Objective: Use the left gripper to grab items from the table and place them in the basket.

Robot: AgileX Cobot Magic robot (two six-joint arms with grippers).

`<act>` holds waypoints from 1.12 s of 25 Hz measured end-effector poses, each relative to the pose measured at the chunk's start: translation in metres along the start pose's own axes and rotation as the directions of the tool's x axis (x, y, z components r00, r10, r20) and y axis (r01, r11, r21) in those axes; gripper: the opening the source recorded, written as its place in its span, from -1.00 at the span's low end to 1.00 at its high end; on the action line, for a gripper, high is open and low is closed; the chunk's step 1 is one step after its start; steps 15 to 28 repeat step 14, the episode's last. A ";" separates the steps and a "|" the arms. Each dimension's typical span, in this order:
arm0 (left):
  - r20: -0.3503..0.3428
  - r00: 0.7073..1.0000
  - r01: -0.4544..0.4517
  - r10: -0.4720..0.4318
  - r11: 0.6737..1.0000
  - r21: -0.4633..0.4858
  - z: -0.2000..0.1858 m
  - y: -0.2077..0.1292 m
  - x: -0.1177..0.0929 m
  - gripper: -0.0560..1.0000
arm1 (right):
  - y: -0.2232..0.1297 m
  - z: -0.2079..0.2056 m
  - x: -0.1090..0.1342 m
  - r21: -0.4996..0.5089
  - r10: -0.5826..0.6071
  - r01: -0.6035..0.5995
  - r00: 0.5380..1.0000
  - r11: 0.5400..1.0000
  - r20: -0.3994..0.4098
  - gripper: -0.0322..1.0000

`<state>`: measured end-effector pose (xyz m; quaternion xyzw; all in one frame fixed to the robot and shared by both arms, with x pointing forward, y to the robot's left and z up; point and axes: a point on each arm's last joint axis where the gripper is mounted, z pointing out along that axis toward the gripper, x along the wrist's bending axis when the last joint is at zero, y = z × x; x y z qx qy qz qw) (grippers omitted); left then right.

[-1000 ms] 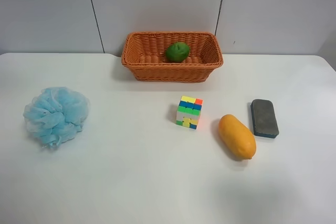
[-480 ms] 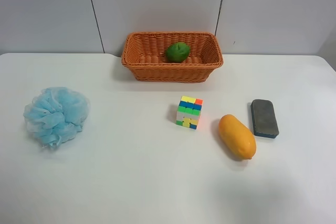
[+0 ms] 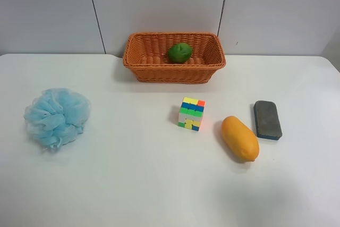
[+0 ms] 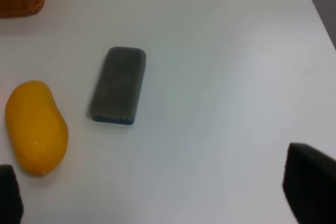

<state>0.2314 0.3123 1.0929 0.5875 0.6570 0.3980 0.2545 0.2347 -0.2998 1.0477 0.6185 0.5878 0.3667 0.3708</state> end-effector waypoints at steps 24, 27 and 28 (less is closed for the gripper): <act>0.081 0.994 0.087 -0.079 0.991 -0.099 0.017 -0.029 -0.012 0.99 | 0.000 0.000 0.000 0.000 0.000 0.000 1.000 1.000 0.000 0.99; 0.081 0.994 0.087 -0.079 0.991 -0.099 0.017 -0.029 -0.012 0.99 | 0.000 0.000 0.000 0.000 0.000 0.000 1.000 1.000 0.000 0.99; 0.081 0.994 0.087 -0.079 0.991 -0.099 0.017 -0.029 -0.012 0.99 | 0.000 0.000 0.000 0.000 0.000 0.000 1.000 1.000 0.000 0.99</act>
